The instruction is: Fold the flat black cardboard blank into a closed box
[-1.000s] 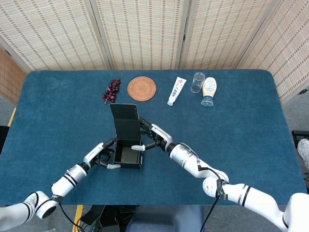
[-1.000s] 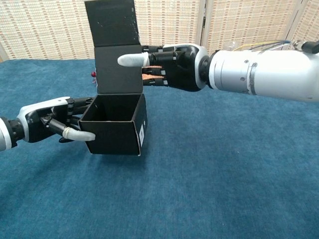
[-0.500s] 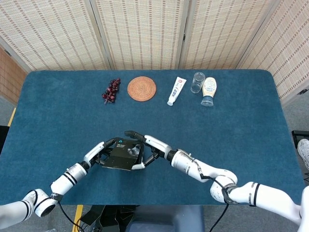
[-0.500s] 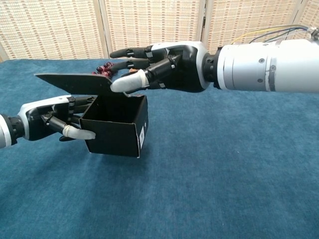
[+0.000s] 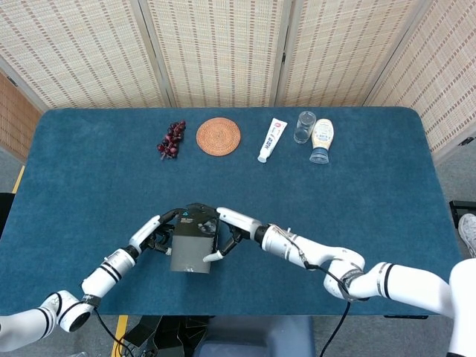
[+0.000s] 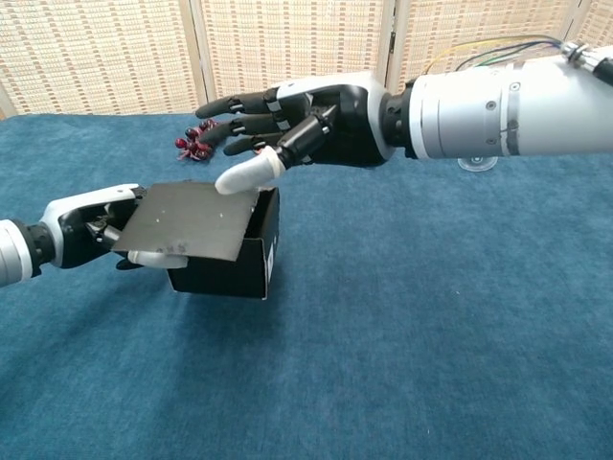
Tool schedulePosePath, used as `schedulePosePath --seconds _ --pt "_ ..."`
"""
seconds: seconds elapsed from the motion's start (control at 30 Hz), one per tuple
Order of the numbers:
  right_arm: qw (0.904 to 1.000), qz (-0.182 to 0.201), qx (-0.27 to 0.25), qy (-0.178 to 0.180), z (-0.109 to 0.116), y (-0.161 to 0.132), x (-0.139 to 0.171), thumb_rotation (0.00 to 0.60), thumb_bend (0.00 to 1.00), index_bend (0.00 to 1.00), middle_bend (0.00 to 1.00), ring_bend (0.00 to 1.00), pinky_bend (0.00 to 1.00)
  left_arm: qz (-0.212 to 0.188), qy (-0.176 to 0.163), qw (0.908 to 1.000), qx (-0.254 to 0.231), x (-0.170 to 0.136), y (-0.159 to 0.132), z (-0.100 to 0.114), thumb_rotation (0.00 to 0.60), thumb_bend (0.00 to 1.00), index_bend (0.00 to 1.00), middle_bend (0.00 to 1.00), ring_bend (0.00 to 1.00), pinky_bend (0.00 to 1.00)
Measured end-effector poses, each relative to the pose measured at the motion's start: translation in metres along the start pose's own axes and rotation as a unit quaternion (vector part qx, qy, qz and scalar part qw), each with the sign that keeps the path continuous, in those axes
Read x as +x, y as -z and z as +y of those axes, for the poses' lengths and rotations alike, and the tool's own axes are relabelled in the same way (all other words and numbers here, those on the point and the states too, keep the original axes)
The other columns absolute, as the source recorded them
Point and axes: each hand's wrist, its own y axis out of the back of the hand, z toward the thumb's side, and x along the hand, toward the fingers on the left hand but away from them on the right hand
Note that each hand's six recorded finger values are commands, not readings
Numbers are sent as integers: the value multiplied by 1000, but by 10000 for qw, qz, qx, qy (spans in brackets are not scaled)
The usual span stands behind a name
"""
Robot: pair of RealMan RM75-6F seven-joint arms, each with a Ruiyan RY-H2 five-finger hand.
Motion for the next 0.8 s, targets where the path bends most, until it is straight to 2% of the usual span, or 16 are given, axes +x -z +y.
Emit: schedulePosePath --seconds 0.13,0.3,0.57,0.8 --pt "9993 -111 353 6 1 1 -7 600 0 0 100 49 106 42 -74 9999 83 2 1 -3 600 166 163 191 583 868" --pt "9944 -241 1033 22 0 1 -19 600 0 1 129 77 141 109 -220 9996 152 4 3 -6 600 166 160 190 584 868" --pt "9801 -441 1924 199 -6 5 -40 600 0 51 160 100 177 366 -302 9984 316 8 11 -15 600 166 99 188 583 867" --pt "9652 -743 2446 543 -13 12 -52 600 0 72 175 112 178 571 -269 9966 525 9 18 -15 600 166 7 105 568 867"
